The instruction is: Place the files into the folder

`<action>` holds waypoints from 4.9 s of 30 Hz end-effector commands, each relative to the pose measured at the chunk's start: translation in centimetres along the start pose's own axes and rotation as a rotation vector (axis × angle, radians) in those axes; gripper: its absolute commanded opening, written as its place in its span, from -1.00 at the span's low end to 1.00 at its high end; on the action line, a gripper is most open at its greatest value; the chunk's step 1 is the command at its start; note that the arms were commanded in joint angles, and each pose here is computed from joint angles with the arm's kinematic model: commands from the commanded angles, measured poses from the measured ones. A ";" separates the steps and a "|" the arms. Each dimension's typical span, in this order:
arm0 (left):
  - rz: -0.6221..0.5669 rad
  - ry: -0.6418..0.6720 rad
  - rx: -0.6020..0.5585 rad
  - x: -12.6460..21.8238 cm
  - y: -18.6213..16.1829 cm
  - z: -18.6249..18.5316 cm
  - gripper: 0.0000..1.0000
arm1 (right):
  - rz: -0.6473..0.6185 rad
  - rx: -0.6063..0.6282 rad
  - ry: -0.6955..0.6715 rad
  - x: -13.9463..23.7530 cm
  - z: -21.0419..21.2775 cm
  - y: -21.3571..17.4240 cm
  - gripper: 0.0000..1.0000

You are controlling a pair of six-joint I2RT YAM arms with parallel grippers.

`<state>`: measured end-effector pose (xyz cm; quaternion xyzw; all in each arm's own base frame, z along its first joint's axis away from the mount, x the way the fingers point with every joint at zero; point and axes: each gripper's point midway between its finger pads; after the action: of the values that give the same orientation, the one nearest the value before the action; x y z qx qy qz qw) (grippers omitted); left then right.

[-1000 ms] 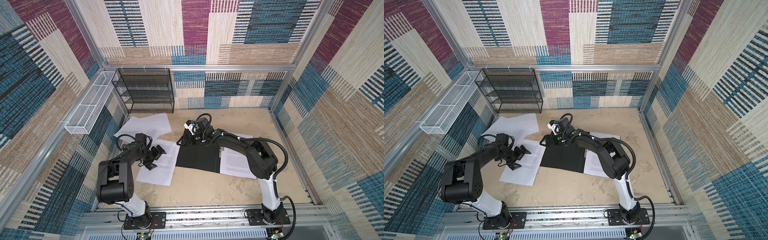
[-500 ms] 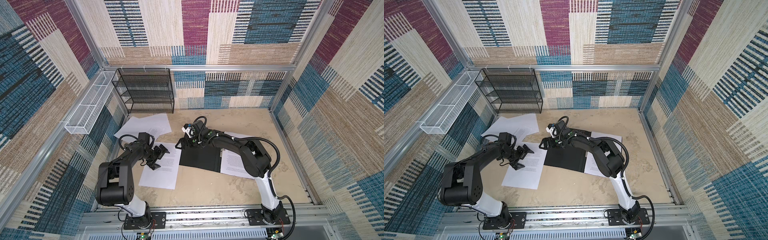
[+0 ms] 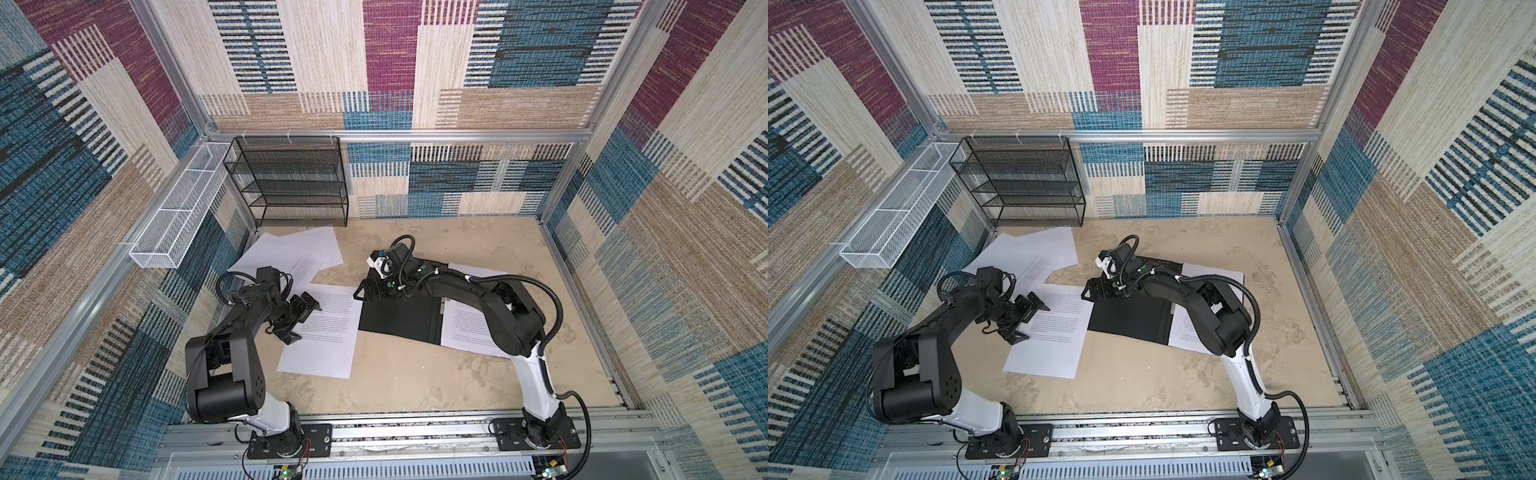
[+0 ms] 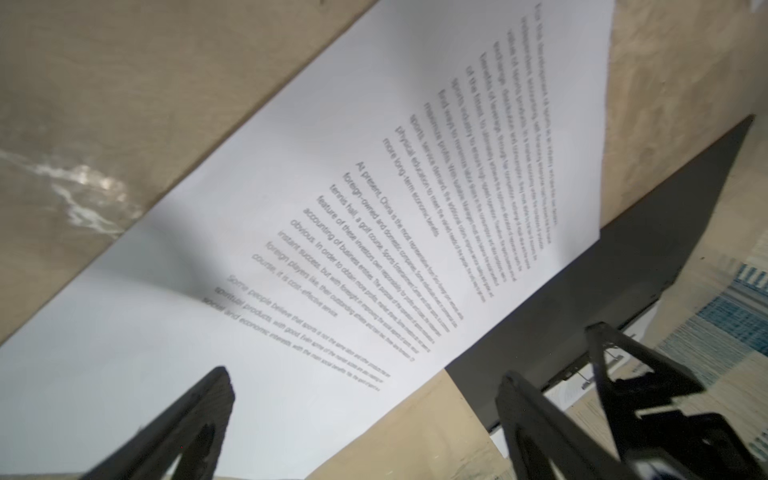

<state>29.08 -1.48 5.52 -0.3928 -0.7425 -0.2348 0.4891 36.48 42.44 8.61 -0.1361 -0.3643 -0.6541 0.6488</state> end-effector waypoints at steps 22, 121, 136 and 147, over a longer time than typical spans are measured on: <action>0.103 -0.059 0.049 -5.7 -5.5 -2.4 0.98 | -0.032 -0.065 -0.078 -1.7 -2.3 1.6 0.99; 0.107 -0.099 0.016 -7.0 -5.7 -2.2 0.98 | 0.070 -0.473 -0.104 1.0 -0.7 -13.5 0.99; 0.088 -0.071 0.034 -5.7 -5.7 0.1 0.98 | -0.047 -0.366 0.079 1.1 1.3 -7.1 0.99; 0.086 -0.065 0.041 -5.3 -5.6 0.7 0.98 | -0.035 -0.301 0.215 -1.2 2.5 -3.8 0.98</action>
<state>28.64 -8.94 3.97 -0.4585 -0.7912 -0.1492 0.3761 31.83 43.30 6.85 -0.1994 -0.1976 -0.7249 0.6291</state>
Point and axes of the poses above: each gripper's point midway between its finger pads, its own x axis back along the fingers, its own z axis along the line the jaws close on, y = z × x, and after that the axes turned 11 degrees about -x, right-handed
